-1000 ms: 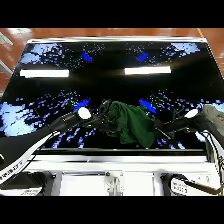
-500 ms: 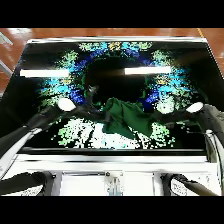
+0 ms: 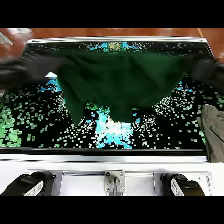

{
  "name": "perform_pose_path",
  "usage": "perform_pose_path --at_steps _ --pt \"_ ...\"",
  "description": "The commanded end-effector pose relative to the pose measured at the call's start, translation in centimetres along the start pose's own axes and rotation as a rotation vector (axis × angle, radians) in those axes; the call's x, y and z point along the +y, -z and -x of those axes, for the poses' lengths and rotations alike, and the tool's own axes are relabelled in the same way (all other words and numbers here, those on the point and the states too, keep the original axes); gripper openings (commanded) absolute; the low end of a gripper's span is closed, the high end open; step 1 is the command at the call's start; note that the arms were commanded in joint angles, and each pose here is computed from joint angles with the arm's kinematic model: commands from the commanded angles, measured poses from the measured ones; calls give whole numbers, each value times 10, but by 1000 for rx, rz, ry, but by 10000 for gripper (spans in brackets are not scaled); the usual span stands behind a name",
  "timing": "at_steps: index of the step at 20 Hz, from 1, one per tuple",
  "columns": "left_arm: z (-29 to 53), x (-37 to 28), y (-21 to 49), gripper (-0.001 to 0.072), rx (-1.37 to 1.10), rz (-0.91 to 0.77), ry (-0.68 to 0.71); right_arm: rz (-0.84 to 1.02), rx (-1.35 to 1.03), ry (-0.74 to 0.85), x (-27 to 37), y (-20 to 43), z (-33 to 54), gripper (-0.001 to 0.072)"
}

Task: Fold the shirts.

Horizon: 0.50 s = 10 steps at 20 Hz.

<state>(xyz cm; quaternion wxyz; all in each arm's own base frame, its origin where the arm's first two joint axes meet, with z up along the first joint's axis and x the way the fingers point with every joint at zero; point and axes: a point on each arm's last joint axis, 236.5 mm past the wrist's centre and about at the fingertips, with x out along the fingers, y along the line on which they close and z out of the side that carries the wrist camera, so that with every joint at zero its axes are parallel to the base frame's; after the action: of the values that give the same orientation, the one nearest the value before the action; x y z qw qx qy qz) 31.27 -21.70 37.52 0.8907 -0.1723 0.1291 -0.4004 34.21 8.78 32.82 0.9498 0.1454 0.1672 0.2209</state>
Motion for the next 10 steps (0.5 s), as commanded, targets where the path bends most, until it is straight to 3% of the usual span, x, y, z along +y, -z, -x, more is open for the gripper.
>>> perform_pose_path --at_steps 1,6,10 --pt "84 -49 -84 36 -252 -181 -54 116 -289 -25 60 -79 73 56" --pt "130 -88 -105 36 -358 -158 -41 88 -418 -144 115 -113 121 56" --pt "128 -87 -82 36 -262 -183 -58 137 -429 -86 111 -117 129 56"
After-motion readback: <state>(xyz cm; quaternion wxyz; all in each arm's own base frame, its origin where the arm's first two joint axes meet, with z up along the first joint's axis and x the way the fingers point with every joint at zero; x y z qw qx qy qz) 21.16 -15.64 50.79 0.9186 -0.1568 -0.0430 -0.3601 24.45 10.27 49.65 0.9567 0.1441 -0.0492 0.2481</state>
